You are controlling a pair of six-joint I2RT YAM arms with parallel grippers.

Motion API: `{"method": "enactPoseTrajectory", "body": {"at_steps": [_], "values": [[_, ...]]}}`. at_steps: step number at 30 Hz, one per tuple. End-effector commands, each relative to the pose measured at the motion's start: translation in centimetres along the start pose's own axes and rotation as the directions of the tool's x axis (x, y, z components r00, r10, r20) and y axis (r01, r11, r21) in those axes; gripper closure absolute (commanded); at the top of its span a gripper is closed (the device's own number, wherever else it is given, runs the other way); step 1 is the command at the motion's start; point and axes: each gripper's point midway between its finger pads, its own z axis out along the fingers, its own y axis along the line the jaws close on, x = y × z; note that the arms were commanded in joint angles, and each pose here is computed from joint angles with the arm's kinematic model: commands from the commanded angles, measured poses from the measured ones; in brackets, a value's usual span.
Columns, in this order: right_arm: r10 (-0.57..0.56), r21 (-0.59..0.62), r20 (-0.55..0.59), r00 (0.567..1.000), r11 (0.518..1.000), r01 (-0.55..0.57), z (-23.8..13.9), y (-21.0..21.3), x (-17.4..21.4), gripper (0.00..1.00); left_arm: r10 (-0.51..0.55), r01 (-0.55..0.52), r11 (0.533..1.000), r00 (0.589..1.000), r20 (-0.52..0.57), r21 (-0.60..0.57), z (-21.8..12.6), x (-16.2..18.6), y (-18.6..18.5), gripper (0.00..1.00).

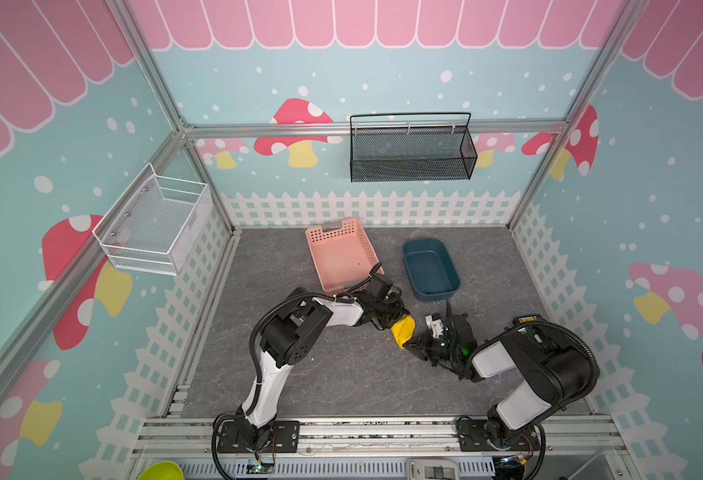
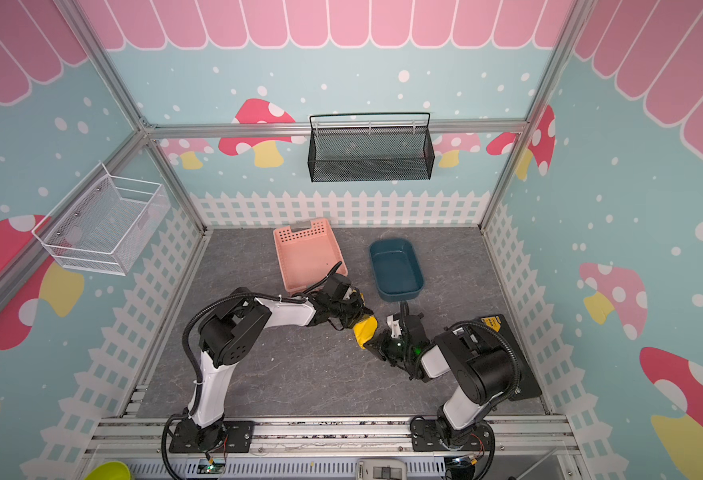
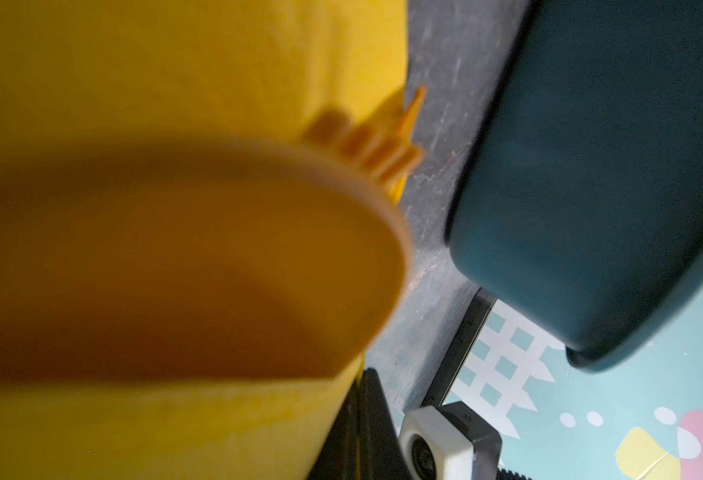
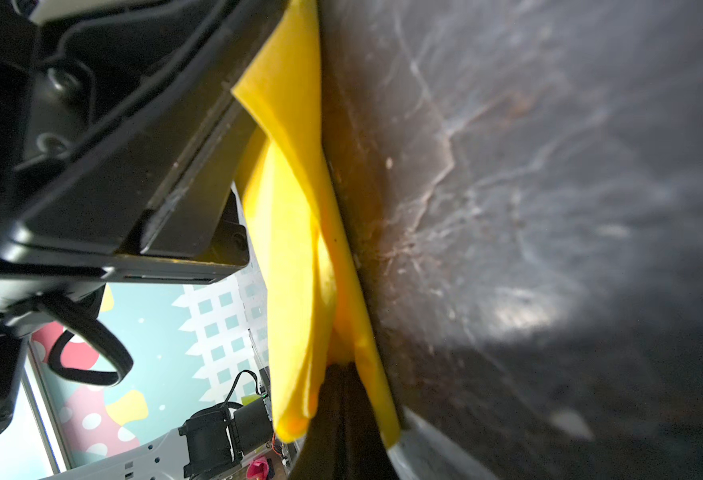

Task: Place the utensils on the paper napkin and roll it up

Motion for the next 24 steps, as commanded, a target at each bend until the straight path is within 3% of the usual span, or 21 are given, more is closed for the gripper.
{"method": "enactPoseTrajectory", "body": {"at_steps": [1, 14, 24], "values": [[0.054, 0.087, -0.029, 0.998, 0.995, -0.052, 0.1, -2.4, 1.2, 1.0, -0.011, 0.013, 0.998, 0.999, 0.031, -0.065, 1.3, -0.8, 2.0, 0.96], [0.027, 0.082, -0.011, 1.0, 0.996, -0.026, -0.1, -1.3, 0.6, 0.99, 0.058, -0.062, 0.988, 0.998, -0.037, -0.14, 1.9, 0.7, 4.9, 0.96], [-0.022, 0.06, 0.027, 0.999, 0.998, 0.021, -1.8, 1.2, -0.2, 0.86, 0.063, -0.069, 0.985, 0.997, -0.046, -0.158, 1.8, 0.5, 6.0, 0.96]]}}
